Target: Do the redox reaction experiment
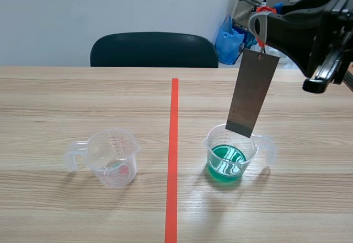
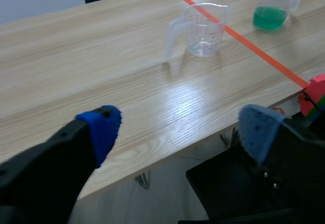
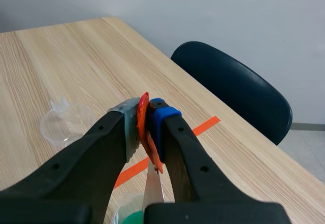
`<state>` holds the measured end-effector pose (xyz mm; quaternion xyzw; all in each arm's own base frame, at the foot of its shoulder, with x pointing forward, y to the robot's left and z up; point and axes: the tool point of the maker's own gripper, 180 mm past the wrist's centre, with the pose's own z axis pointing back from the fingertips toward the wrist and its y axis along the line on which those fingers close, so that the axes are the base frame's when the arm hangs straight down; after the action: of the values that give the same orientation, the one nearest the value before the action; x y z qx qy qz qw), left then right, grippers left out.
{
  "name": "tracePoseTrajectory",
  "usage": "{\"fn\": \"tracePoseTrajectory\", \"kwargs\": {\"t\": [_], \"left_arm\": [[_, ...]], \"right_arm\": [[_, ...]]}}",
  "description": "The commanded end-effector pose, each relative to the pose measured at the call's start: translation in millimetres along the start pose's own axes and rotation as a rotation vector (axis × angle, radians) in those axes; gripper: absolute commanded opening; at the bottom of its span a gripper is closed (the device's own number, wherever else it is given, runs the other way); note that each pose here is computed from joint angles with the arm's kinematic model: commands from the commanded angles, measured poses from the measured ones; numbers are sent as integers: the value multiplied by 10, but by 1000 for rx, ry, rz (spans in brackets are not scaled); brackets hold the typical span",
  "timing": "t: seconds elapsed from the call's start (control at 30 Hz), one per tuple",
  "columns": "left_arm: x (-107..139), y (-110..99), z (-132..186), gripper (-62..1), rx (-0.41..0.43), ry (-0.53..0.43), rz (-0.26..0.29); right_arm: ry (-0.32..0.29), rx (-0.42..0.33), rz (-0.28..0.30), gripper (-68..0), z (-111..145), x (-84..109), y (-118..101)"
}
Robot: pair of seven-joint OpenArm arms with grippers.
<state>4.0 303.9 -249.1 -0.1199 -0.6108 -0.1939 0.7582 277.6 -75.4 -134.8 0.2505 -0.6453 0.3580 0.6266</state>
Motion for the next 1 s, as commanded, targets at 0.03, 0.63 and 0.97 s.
{"fn": "tracePoseTrajectory", "kwargs": {"t": [0.03, 0.63, 0.97], "left_arm": [[93, -11, 25, 14, 30, -57, 8], [78, -42, 77, 14, 72, -60, 20], [78, -42, 77, 14, 72, -60, 20]], "right_arm": [[-31, 11, 23, -669, 4, 117, -1], [-30, 11, 23, -669, 4, 115, -1], [-30, 11, 23, -669, 4, 116, -1]]}}
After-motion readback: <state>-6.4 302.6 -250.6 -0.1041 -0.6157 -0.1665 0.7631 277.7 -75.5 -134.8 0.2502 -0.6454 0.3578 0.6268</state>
